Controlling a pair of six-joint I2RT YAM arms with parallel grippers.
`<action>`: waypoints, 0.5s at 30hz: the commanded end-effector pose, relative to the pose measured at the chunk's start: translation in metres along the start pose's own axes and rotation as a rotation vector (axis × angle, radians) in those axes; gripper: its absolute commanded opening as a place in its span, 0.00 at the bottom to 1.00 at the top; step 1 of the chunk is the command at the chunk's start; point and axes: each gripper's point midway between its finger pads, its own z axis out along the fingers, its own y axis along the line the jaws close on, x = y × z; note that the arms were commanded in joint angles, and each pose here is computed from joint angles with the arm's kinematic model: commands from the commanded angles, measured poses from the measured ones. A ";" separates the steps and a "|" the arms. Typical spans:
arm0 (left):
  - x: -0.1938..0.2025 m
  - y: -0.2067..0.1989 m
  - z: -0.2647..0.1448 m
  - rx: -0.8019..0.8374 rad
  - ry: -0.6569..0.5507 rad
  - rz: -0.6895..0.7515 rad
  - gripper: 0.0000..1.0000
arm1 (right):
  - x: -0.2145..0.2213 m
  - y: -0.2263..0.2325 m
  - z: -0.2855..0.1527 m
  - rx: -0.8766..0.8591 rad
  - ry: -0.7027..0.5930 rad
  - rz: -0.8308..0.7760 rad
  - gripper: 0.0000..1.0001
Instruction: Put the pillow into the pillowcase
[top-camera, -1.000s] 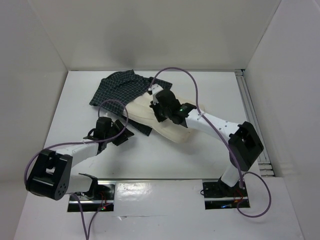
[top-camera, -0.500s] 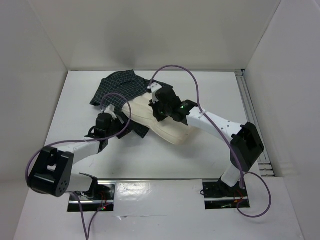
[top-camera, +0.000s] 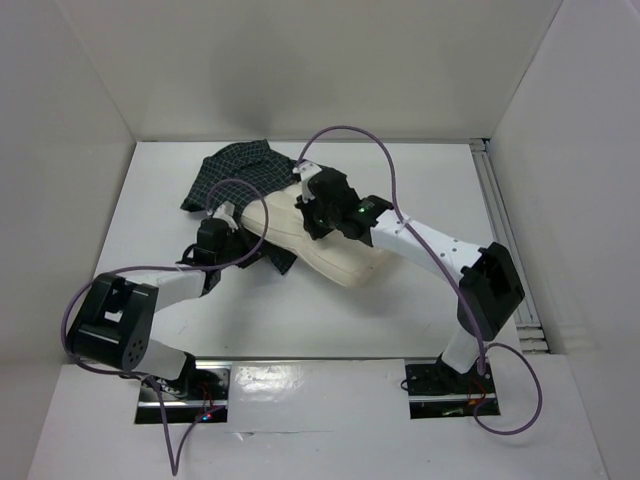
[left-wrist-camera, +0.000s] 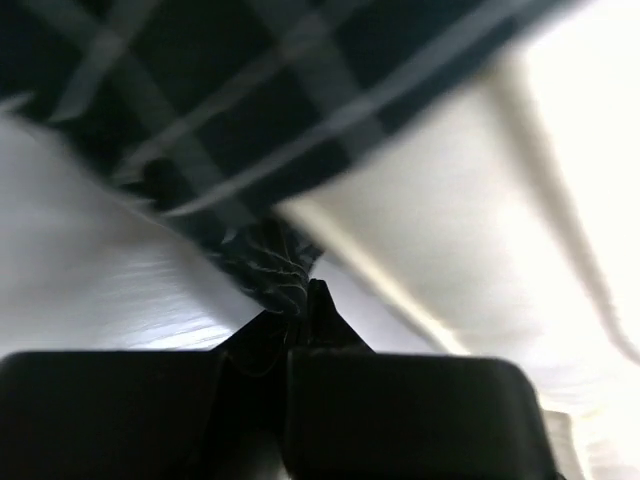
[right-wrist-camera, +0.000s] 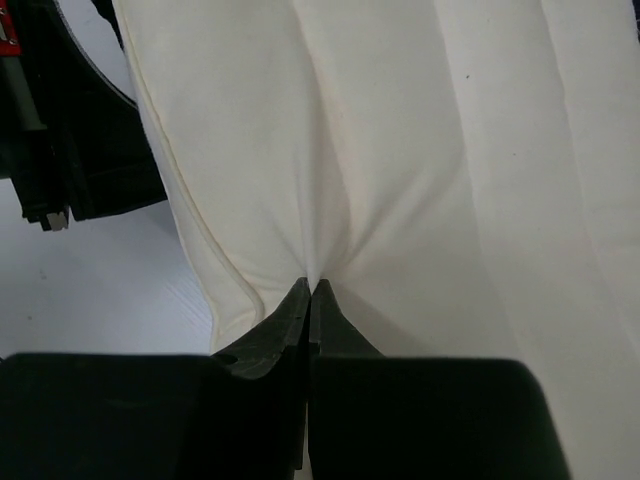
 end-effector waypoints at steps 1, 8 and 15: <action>-0.032 -0.060 -0.002 0.208 -0.062 0.090 0.00 | -0.054 0.006 -0.006 0.012 -0.141 0.022 0.00; -0.085 -0.199 -0.039 0.598 -0.011 0.222 0.00 | -0.194 -0.058 -0.018 0.235 -0.395 0.105 0.00; -0.106 -0.258 -0.081 0.739 -0.010 0.311 0.00 | -0.210 -0.041 -0.053 0.261 -0.509 0.083 0.00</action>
